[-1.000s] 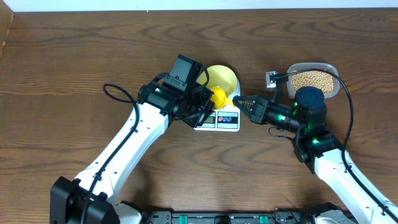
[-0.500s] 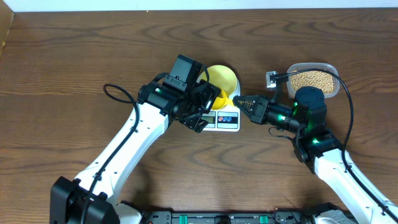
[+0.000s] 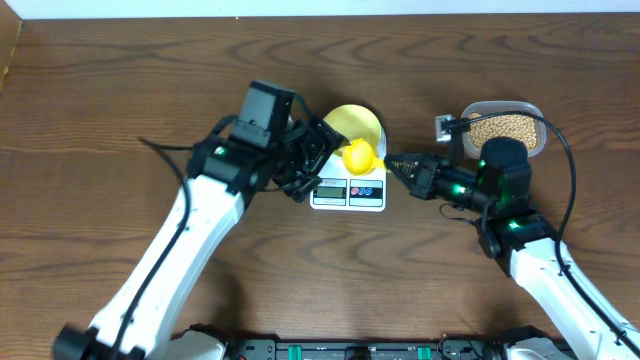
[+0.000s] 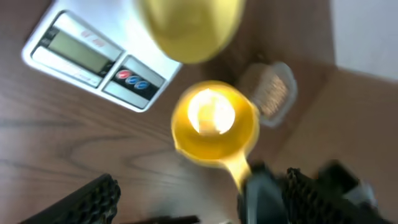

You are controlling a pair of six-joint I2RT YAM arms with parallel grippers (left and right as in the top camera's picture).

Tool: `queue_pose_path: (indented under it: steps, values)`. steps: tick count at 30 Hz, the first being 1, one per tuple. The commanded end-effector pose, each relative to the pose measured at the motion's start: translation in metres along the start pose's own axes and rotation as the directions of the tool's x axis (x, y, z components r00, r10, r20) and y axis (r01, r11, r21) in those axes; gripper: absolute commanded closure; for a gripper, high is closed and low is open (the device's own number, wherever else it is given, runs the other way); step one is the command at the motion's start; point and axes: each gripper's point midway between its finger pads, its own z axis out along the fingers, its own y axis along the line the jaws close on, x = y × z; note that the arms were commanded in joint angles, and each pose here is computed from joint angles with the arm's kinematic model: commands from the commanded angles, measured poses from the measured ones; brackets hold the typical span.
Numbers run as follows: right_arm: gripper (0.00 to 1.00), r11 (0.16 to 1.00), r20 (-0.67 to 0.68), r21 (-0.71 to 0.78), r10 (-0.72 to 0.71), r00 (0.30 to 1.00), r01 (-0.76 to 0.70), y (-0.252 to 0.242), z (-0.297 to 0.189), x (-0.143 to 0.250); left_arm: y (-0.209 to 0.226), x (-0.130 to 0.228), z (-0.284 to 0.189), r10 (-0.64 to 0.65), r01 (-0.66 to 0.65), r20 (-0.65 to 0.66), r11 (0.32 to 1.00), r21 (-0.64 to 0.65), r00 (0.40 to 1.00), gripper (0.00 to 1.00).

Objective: Scoop item into bowl and weigh 50g on scale

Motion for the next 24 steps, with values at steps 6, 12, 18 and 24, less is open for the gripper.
queue_pose_path:
  steps: [6,12,18,24]
  values:
    - [0.99,0.996,0.014,-0.048,-0.071,0.997,0.071,0.006,-0.014,-0.015,-0.024,0.016,-0.043,0.560,-0.567,0.090,0.819,0.091,0.824,0.14]
    - [0.98,0.991,0.034,-0.058,-0.123,0.992,0.124,0.010,-0.025,-0.024,-0.020,0.017,-0.043,0.693,-0.699,0.092,0.712,0.067,0.715,0.15]
    - [0.99,0.989,0.013,0.006,-0.150,0.989,0.150,0.004,-0.034,-0.029,-0.010,0.021,-0.042,0.682,-0.685,0.056,0.727,0.050,0.729,0.14]
    - [0.99,0.963,-0.027,0.170,-0.209,0.978,0.210,-0.004,-0.045,-0.042,0.005,0.004,-0.042,0.670,-0.666,0.081,0.743,-0.074,0.738,0.14]
